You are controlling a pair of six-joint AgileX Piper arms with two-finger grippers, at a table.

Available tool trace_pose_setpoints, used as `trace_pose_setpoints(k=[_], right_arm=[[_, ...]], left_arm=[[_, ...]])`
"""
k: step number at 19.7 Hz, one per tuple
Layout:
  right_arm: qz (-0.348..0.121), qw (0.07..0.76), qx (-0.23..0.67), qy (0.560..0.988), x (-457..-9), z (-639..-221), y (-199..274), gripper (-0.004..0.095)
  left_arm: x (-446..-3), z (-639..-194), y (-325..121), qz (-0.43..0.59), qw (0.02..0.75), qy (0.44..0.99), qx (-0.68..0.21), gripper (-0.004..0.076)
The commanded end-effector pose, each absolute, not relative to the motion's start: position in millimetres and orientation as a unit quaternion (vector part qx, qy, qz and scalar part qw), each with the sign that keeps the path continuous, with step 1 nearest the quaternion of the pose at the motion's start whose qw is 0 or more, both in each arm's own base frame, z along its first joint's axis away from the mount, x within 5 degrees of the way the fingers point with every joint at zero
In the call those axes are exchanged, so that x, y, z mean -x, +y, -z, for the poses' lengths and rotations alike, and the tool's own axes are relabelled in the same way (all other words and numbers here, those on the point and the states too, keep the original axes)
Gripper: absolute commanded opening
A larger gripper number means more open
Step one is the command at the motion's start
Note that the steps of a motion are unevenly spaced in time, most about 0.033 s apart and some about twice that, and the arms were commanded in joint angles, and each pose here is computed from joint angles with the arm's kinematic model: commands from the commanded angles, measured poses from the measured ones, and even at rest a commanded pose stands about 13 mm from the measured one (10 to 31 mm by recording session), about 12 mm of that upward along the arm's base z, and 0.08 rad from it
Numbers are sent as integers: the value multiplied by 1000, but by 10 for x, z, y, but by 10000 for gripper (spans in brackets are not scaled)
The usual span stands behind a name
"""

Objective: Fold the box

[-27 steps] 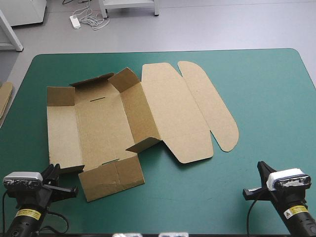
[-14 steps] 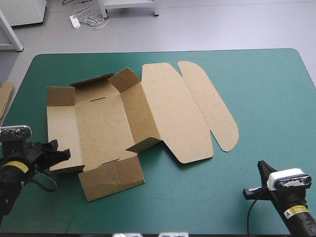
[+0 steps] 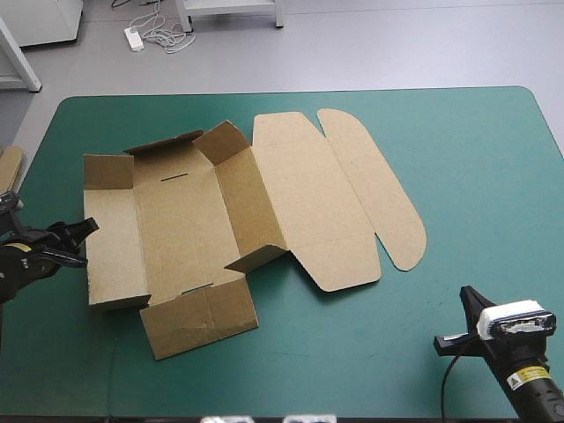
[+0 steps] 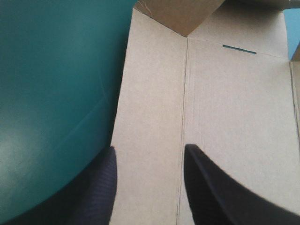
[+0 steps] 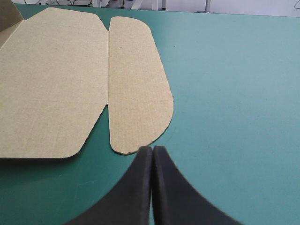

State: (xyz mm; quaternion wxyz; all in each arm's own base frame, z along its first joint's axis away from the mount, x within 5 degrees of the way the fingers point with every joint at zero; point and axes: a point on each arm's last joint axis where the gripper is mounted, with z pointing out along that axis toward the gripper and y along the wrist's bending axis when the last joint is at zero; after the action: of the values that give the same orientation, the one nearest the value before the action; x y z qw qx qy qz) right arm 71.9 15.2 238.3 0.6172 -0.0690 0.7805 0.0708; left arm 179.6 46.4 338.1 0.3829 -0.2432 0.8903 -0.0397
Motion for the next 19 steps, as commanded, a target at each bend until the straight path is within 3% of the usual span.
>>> trace_pose_setpoints(k=[1, 6, 14, 19], right_arm=[[-69, 655, 65, 750, -745, -2538, 148, -19], [-78, 668, 75, 736, -744, -2571, 167, -19], [-80, 742, 127, 653, -721, -2806, 223, -19], [-78, 745, 130, 650, -720, -2813, 223, -17]], left_arm=[[-1872, -3461, 640, 74, 409, 878, 238, 333], [-2061, -3248, 815, 140, 379, 897, 180, 333], [-1751, -2524, 883, 121, 315, 904, 261, 333], [-1738, -2361, 803, 146, 338, 897, 245, 333]])
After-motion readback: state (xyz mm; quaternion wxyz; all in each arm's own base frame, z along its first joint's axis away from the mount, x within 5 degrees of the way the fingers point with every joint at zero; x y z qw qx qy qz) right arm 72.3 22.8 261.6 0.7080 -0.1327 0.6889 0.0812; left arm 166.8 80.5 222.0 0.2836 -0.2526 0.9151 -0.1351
